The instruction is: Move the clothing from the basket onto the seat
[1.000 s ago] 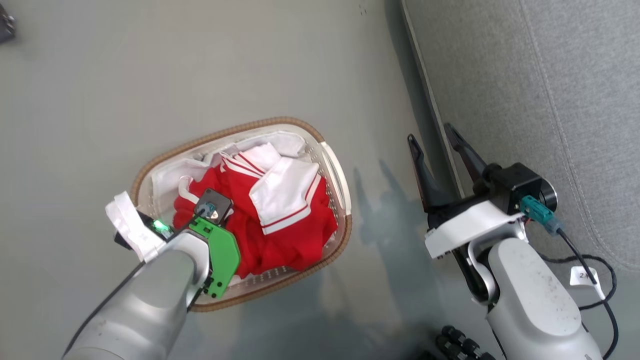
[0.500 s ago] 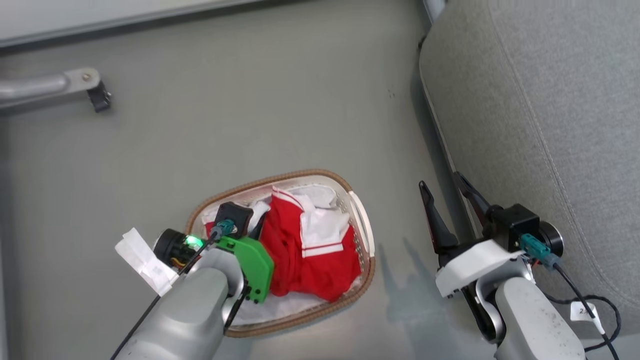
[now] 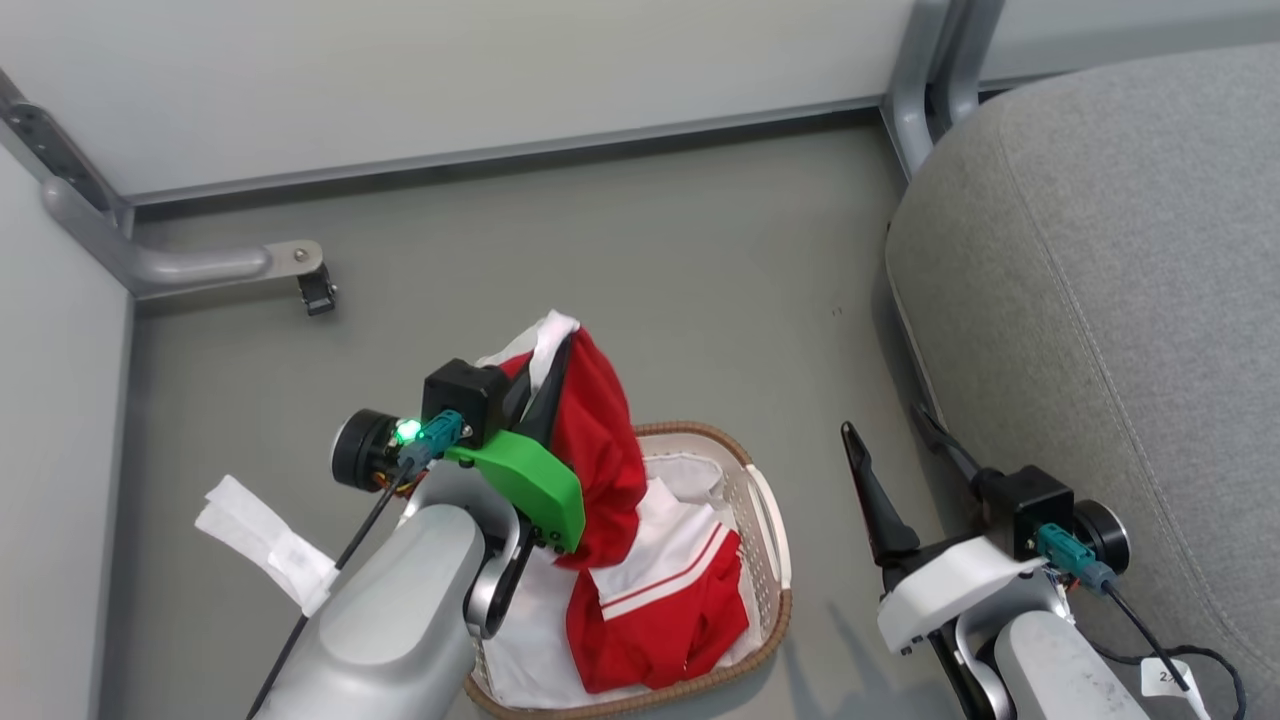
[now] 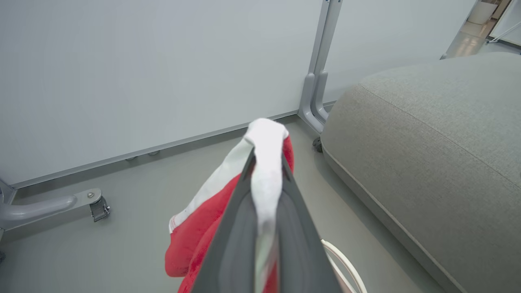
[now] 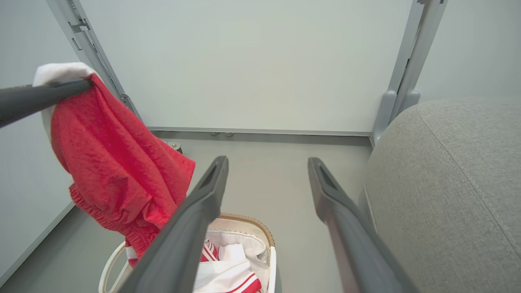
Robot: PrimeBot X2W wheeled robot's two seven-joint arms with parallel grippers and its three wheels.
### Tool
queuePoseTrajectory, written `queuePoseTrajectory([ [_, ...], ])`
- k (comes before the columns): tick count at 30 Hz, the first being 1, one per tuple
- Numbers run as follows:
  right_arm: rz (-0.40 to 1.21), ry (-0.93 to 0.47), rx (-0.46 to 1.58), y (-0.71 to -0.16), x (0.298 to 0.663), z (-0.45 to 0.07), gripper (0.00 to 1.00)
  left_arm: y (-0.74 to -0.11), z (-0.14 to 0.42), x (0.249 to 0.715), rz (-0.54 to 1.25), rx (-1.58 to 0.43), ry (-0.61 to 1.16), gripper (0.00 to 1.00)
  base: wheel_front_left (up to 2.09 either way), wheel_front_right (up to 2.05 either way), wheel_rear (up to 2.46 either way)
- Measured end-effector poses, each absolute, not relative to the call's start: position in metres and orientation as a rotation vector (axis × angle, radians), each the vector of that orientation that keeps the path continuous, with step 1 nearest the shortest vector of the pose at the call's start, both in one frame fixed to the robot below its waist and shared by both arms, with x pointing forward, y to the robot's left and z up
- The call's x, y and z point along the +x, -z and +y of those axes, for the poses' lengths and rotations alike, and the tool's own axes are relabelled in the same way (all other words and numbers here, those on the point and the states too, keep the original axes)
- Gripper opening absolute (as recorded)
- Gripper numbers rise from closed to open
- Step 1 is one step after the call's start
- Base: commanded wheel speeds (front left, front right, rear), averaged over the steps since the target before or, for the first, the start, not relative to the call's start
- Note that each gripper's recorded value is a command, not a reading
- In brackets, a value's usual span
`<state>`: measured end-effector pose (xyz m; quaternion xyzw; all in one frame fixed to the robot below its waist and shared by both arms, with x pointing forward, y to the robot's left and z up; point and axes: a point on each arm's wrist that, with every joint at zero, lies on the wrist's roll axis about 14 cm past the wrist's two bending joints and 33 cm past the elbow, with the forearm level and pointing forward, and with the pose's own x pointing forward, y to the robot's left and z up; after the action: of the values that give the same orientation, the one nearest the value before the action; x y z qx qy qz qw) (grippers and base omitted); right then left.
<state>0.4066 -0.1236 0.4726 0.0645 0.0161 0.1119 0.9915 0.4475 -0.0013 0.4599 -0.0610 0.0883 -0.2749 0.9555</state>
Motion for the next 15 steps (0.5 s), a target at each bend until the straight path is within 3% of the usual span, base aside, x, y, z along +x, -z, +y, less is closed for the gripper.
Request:
queuePoseTrajectory([
  [15, 0.022, -0.276, 0.131, -0.479, 0.389, -0.106, 1.0, -0.61, -0.01, 0.438, -0.257, -0.217, 0.61, 0.0, 0.0, 0.0, 0.0],
])
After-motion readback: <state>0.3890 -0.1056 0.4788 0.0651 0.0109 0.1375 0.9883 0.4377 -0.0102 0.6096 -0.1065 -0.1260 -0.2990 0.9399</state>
